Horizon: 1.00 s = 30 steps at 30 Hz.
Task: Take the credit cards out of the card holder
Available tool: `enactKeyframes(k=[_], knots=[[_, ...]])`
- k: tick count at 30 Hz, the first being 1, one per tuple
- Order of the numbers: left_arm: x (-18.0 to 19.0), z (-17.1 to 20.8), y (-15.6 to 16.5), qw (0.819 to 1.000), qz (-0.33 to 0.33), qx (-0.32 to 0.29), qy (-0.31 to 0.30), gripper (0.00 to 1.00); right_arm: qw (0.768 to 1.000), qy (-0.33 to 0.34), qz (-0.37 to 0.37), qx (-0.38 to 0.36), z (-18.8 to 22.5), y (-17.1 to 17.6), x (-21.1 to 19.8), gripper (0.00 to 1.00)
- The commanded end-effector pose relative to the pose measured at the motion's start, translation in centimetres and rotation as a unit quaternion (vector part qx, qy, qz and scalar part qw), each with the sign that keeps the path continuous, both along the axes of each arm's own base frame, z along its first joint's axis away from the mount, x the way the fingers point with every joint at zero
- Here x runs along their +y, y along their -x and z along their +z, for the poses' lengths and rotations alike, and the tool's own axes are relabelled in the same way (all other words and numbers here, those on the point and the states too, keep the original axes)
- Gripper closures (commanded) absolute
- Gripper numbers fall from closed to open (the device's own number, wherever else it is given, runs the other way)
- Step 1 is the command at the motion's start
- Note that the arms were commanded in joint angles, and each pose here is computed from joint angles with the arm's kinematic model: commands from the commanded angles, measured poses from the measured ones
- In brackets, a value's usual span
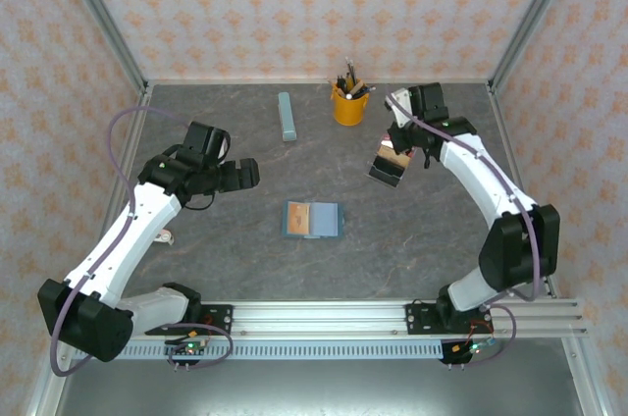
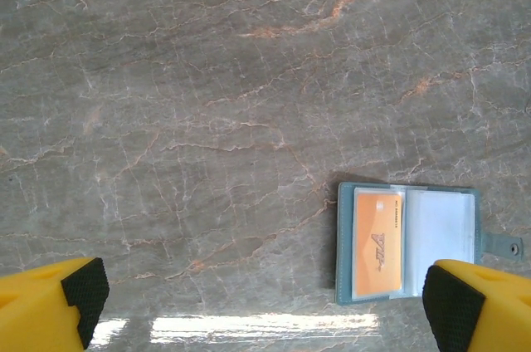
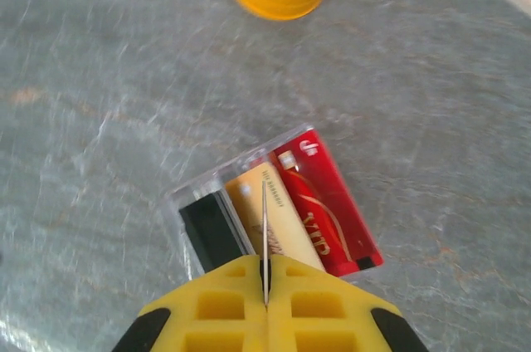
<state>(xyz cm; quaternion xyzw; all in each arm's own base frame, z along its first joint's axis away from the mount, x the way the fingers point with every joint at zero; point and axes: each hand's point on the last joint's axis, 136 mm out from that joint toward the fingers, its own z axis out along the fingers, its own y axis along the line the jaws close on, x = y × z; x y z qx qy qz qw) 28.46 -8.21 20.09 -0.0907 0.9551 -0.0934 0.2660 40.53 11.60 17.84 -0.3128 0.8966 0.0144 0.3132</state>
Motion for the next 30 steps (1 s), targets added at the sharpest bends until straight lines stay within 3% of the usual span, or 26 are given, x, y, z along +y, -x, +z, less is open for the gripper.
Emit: enactKeyframes(k=[1,8,20,30], knots=[[0.6,-0.4,0.2,1.000,-0.001,0.010,-0.015,0.00,0.994,0.029,0.092,0.044,-1.7,1.1,1.1,1.00],[0.4,-0.8,0.1,1.000,-0.006,0.016,-0.014,0.00,0.987,0.048,0.124,0.091,-4.4,1.2,1.2,1.00],[0.2,-1.4,-0.1,1.000,-0.009,0.025,-0.013,0.00,0.986,0.065,0.136,0.073,-6.3,-1.2,1.4,1.00],[0.1,-1.5,0.0,1.000,-0.011,0.027,-0.011,0.00,0.981,0.073,0.147,0.105,-8.1,-1.0,1.4,0.91]])
